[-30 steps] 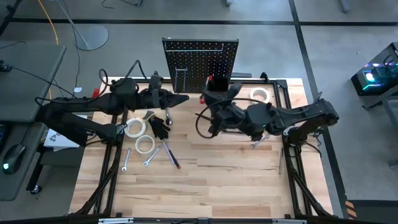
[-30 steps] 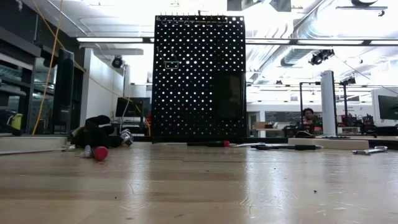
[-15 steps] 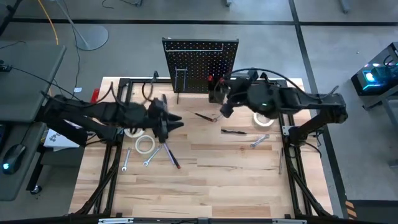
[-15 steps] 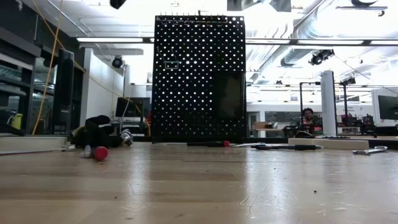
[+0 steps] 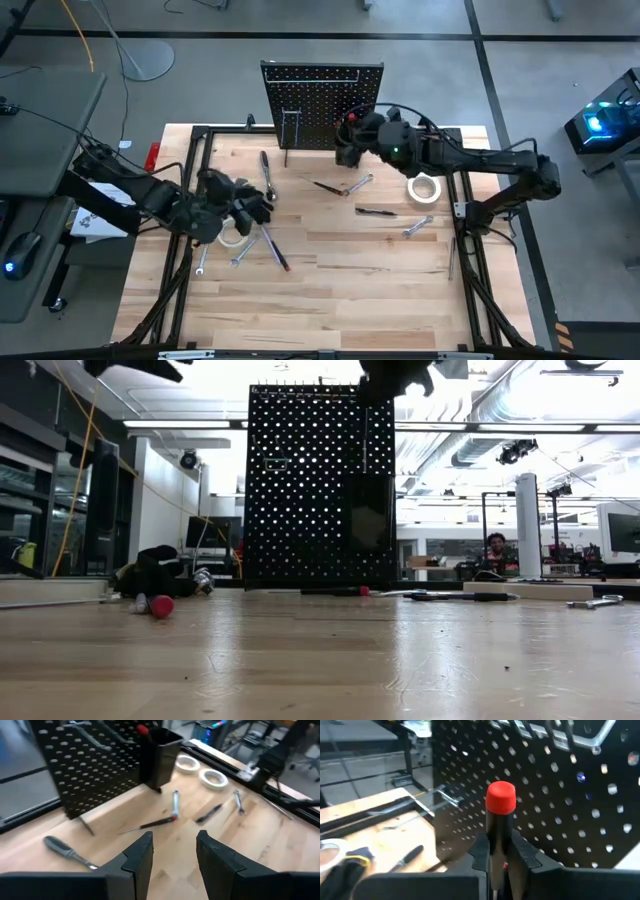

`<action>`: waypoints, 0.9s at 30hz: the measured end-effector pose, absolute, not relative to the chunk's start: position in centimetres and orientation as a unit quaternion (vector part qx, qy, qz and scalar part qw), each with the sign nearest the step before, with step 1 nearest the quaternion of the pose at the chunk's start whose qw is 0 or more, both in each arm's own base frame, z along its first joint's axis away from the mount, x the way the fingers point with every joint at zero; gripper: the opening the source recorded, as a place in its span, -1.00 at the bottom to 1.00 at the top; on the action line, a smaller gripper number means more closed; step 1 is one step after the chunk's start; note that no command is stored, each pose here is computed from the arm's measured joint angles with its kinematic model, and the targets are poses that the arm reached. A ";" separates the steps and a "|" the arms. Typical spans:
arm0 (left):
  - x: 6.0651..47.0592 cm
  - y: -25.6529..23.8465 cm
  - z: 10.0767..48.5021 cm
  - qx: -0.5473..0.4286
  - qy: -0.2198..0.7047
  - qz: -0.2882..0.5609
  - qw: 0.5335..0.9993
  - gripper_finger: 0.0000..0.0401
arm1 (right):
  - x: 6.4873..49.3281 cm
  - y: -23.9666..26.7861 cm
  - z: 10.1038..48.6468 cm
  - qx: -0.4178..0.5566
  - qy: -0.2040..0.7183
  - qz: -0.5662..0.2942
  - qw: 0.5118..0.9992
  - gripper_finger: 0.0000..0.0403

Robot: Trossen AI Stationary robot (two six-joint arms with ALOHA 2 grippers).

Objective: Hang tools onto peg board
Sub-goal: Put the nut driver into the black bin on the pegboard

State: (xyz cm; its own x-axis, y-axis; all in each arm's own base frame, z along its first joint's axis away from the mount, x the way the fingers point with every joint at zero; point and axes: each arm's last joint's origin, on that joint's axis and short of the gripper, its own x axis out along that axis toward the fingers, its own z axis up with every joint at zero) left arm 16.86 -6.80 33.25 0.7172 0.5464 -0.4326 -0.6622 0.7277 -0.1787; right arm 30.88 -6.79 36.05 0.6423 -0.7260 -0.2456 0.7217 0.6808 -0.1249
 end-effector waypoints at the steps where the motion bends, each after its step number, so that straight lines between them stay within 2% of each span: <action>1: 16.6 -6.8 33.2 -0.161 0.174 0.337 0.911 -0.32 | 30.8 -7.1 35.5 -0.009 0.141 -0.405 0.904 -0.90; 8: 17.5 -6.0 31.9 -0.151 0.176 0.342 0.911 -0.32 | 30.2 -8.8 33.4 0.017 0.151 -0.429 0.890 -0.90; 10: 18.6 -5.9 30.6 -0.178 0.180 0.308 0.917 -0.34 | 30.1 -9.0 32.7 0.022 0.161 -0.433 0.887 -0.90; 13: 20.5 -5.9 28.6 -0.219 0.166 0.211 0.938 -0.39 | 29.9 -9.4 32.6 0.038 0.152 -0.443 0.883 -0.86; 17: 21.9 -5.5 27.1 -0.256 0.115 0.129 0.951 -0.45 | 29.8 -9.8 32.6 0.078 0.135 -0.453 0.878 -0.54; 23: 22.2 -4.7 27.0 -0.255 0.106 0.131 0.952 -0.48 | 29.7 -9.8 32.4 0.126 0.124 -0.459 0.871 0.02; 27: 22.1 -4.6 27.3 -0.245 0.108 0.111 0.957 -0.48 | 29.4 -9.3 33.0 0.117 0.149 -0.444 0.876 0.22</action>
State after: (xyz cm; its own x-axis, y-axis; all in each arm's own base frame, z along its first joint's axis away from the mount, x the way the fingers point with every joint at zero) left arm 22.09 -4.56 27.26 0.9521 0.1592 -0.2611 -0.2649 0.8557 -0.4445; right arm 29.41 -9.30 33.03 0.5609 -0.7433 -0.3645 0.8128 0.5781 0.0720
